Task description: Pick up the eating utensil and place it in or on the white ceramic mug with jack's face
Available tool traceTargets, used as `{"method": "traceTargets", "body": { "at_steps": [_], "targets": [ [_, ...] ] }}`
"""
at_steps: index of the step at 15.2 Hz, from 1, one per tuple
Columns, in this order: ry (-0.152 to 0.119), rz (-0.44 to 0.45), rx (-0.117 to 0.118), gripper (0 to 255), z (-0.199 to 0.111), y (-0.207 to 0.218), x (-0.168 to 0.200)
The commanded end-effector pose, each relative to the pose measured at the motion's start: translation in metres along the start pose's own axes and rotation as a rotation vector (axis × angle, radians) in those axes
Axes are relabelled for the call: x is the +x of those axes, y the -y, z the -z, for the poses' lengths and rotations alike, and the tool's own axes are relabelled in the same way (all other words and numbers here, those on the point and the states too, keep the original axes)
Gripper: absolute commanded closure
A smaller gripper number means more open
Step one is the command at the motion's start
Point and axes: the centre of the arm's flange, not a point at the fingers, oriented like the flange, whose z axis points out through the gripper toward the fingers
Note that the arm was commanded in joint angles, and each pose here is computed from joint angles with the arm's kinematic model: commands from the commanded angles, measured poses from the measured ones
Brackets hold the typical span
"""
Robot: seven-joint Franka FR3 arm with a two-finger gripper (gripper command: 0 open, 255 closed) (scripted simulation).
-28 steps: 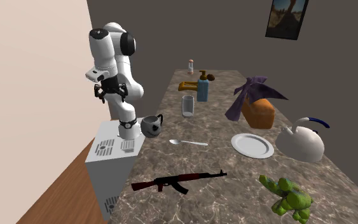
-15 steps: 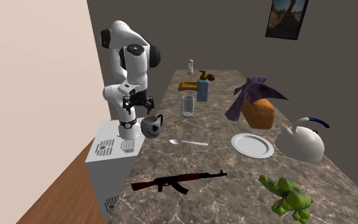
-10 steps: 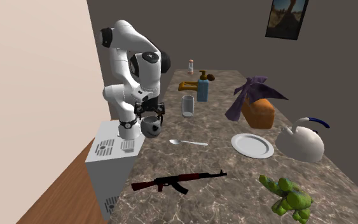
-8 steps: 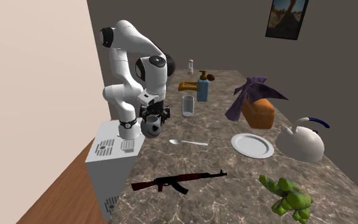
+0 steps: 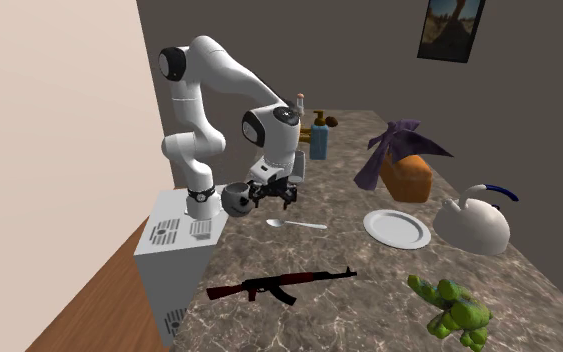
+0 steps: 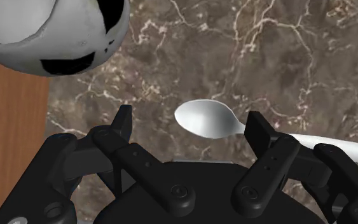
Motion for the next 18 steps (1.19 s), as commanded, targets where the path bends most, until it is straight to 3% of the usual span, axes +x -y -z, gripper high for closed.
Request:
{"method": "traceTargets", "body": {
  "at_steps": [1, 9, 16, 17, 18],
  "targets": [
    [-0.003, -0.013, -0.002, 0, -0.006, 0.022, 0.007],
    [-0.003, -0.012, -0.002, 0, -0.046, 0.021, 0.007],
    [-0.003, -0.013, -0.002, 0, -0.046, 0.021, 0.007],
    [-0.003, -0.013, -0.002, 255, -0.046, 0.021, 0.007],
    [-0.003, -0.013, -0.002, 255, -0.046, 0.021, 0.007]
  ]
}}
